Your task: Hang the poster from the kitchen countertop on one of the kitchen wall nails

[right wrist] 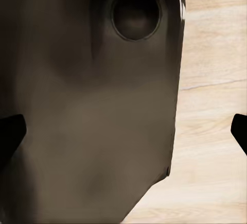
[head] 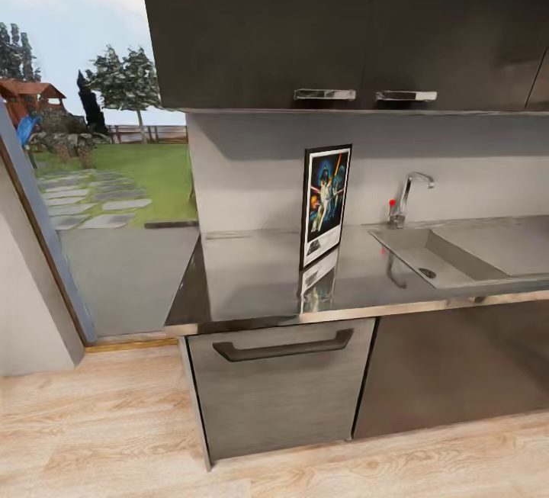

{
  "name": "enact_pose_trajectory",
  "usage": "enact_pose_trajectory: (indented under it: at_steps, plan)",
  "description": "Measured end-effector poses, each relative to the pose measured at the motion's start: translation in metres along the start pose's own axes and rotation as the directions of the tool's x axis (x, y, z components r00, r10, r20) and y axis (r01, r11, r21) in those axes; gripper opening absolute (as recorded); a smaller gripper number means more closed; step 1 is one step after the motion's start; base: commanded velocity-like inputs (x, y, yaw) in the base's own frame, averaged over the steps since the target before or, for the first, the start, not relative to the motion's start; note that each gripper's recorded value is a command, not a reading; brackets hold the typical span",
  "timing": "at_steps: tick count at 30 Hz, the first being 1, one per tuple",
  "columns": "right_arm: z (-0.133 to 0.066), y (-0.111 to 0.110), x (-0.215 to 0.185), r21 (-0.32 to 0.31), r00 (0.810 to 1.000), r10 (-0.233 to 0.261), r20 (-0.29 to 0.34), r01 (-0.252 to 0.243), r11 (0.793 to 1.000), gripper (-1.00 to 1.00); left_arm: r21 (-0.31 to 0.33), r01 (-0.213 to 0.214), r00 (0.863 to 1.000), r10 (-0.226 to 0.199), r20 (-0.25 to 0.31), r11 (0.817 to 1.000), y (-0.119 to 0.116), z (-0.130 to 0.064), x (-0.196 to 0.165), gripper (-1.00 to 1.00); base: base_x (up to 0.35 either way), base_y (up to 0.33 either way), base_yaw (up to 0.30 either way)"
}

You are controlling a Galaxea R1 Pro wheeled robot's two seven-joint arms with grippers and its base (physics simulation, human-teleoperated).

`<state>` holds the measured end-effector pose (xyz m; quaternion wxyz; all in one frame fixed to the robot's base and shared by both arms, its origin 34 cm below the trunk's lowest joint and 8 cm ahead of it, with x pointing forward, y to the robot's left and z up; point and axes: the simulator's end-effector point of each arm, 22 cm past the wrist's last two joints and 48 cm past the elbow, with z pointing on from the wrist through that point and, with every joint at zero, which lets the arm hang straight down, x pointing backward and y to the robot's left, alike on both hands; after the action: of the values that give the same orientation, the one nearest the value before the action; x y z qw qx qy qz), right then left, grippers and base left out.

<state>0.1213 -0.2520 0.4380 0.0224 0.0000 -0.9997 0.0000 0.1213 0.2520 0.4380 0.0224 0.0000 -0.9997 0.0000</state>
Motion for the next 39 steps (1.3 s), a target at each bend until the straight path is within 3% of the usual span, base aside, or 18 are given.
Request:
enact_pose_trajectory:
  at_steps: [4, 26, 30, 38, 39]
  plan:
    - [0.000, -0.002, -0.012, 0.004, 1.000, -0.013, 0.019, 0.013, 1.000, 1.00, 0.017, -0.002, 1.000, 0.001, 0.008, 1.000, -0.013, 0.000, 0.002, 1.00, 0.000, 0.000, 0.000]
    - [0.000, -0.003, -0.015, 0.004, 1.000, -0.013, 0.024, 0.013, 1.000, 1.00, 0.021, -0.002, 1.000, 0.002, 0.012, 1.000, -0.017, 0.000, 0.001, 1.00, 0.000, 0.000, 0.000]
    - [-0.002, -0.010, -0.049, 0.015, 0.996, -0.012, 0.090, 0.011, 1.000, 1.00, 0.035, -0.001, 0.999, 0.000, 0.041, 0.999, -0.027, -0.001, -0.002, 1.00, 0.000, 0.000, 0.000]
    - [-0.009, -0.021, -0.110, 0.030, 0.976, -0.014, 0.217, 0.007, 1.000, 1.00, 0.032, -0.002, 0.995, -0.001, 0.100, 0.999, -0.026, -0.002, -0.022, 1.00, 0.000, 0.000, 0.000]
    - [-0.019, -0.022, -0.148, 0.032, 0.947, -0.016, 0.321, 0.006, 0.999, 1.00, 0.032, -0.002, 0.986, -0.003, 0.166, 0.999, -0.025, -0.005, -0.054, 1.00, 0.000, 0.000, 0.000]
